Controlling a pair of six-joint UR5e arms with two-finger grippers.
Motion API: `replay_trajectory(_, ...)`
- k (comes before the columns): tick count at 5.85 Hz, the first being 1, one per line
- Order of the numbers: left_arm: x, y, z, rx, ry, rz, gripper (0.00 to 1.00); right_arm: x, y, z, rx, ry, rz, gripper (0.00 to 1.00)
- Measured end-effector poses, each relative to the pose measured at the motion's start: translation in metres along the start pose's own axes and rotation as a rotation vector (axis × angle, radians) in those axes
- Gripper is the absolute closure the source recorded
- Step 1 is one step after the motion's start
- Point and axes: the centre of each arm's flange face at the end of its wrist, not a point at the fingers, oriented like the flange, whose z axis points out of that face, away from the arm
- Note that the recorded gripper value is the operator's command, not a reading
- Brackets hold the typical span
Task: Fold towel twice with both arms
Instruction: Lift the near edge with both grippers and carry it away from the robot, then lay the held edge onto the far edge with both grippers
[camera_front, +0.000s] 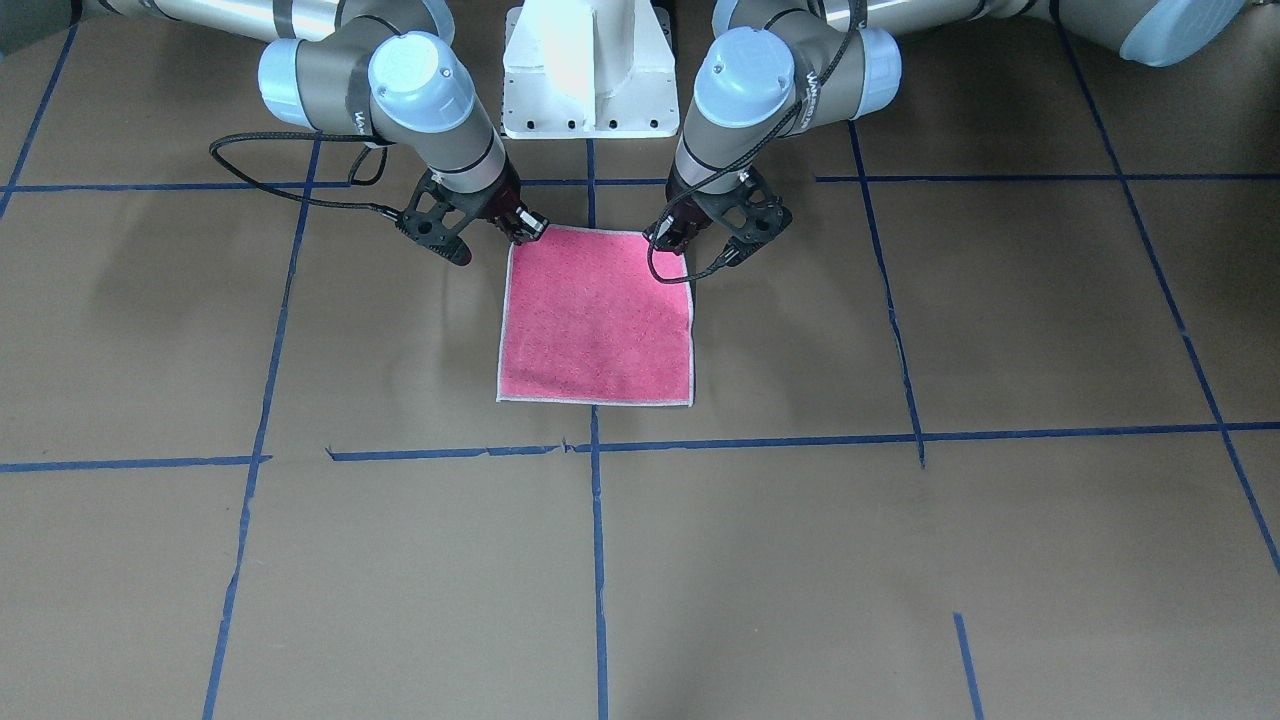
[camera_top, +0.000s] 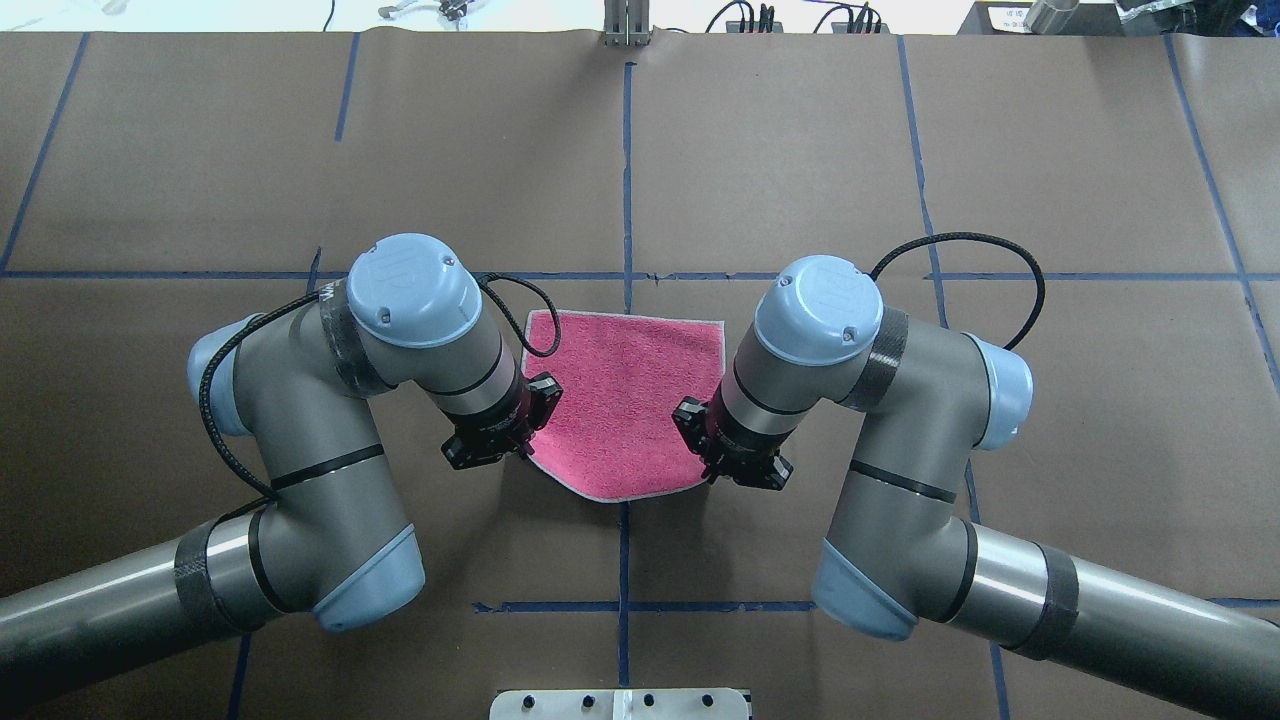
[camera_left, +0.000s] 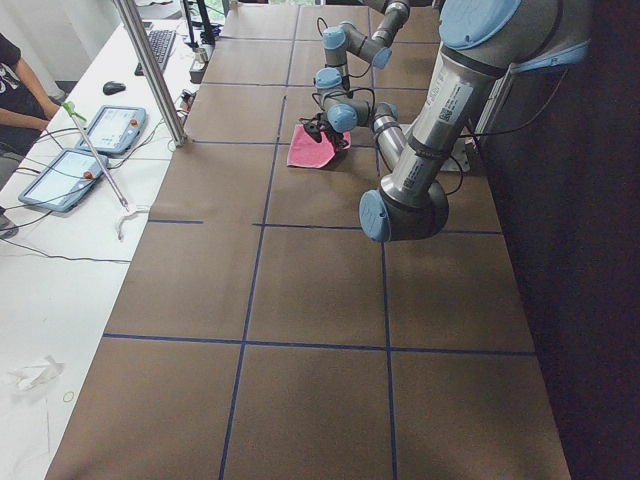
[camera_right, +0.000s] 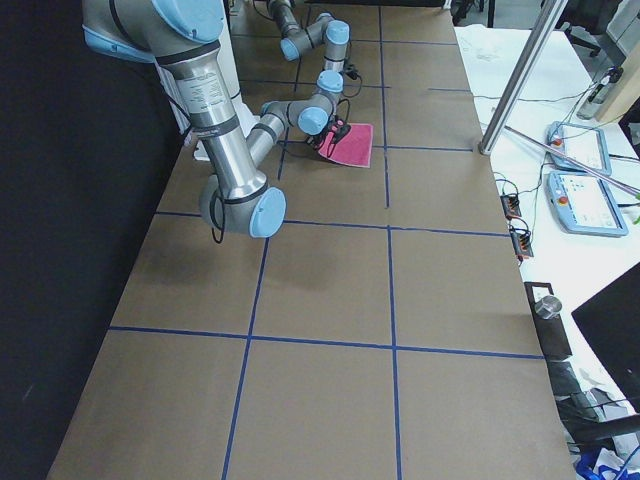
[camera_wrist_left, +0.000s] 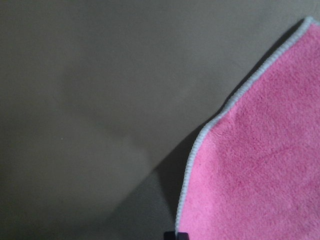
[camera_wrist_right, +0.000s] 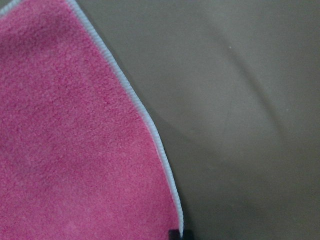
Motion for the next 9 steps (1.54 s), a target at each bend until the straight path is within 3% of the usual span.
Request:
replay_trajectory(3,0.011,-0.029,-0.002,0.022,0.029,-0.059,1.00,-0.006,-0.041,-0.003,0.009,0.013,0.061,1.00)
replay_trajectory(9,0.051,-0.067,0.004,0.054,0.049,-0.115,1.00,-0.047,-0.067,-0.004,0.017,0.016,0.102,1.00)
